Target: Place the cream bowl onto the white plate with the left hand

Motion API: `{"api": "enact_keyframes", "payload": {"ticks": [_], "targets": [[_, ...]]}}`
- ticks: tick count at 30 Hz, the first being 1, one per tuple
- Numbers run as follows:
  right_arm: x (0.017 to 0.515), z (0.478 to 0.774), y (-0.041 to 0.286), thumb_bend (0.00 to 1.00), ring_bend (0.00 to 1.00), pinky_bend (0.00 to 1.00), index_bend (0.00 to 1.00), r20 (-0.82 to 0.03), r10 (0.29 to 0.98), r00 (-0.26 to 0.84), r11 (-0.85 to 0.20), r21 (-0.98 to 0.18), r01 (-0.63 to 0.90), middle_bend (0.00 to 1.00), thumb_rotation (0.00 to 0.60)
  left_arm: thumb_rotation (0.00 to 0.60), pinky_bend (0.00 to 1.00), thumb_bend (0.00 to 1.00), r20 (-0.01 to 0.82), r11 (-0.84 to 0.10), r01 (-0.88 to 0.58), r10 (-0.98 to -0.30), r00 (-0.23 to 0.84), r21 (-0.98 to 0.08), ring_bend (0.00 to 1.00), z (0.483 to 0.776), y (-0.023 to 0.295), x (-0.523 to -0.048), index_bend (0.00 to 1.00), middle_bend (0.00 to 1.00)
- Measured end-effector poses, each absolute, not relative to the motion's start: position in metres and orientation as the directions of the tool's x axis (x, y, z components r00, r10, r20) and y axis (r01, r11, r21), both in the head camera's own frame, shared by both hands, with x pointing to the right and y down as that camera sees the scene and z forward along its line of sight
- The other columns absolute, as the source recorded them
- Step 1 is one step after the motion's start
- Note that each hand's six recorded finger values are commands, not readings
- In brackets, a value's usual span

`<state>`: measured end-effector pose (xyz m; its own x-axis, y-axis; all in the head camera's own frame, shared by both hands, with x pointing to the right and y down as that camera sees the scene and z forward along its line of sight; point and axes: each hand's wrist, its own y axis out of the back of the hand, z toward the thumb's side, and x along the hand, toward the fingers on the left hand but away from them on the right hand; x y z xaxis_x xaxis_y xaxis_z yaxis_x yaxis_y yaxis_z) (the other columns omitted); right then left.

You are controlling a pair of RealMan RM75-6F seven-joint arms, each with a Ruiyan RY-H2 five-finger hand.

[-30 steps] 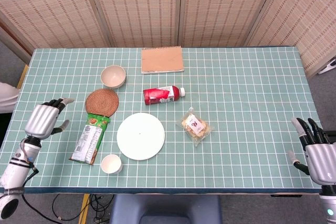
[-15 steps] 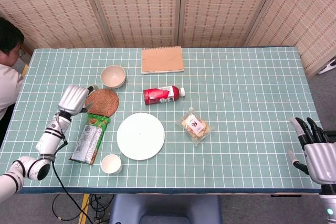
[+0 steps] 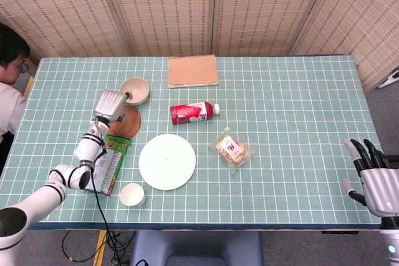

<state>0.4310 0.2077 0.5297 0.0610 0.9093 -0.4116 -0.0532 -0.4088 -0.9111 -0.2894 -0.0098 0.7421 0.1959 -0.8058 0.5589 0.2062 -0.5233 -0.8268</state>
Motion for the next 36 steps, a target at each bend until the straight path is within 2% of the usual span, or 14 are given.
{"api": "enact_keyframes", "payload": {"ticks": [11, 25, 36], "targets": [[0.435, 0.527, 0.209, 0.30, 0.01, 0.15, 0.00, -0.415, 0.909, 0.043, -0.412, -0.909, -0.059, 0.10, 0.600, 0.600, 1.00, 0.30, 0.596, -0.547, 0.278, -0.792, 0.134, -0.789, 0.93, 0.762, -0.027, -0.267, 0.37, 0.95], [0.440, 0.524, 0.211, 0.30, 0.01, 0.16, 0.00, -0.414, 0.910, 0.026, -0.413, -0.909, -0.051, 0.10, 0.600, 0.600, 1.00, 0.30, 0.642, -0.589, 0.330, -0.764, 0.069, -0.737, 0.93, 0.780, -0.028, -0.259, 0.43, 0.95], [0.441, 0.525, 0.210, 0.30, 0.02, 0.17, 0.00, -0.423, 0.906, 0.023, -0.422, -0.906, -0.046, 0.10, 0.600, 0.600, 1.00, 0.30, 0.652, -0.601, 0.332, -0.756, 0.059, -0.727, 0.93, 0.785, -0.026, -0.253, 0.42, 0.95]]}}
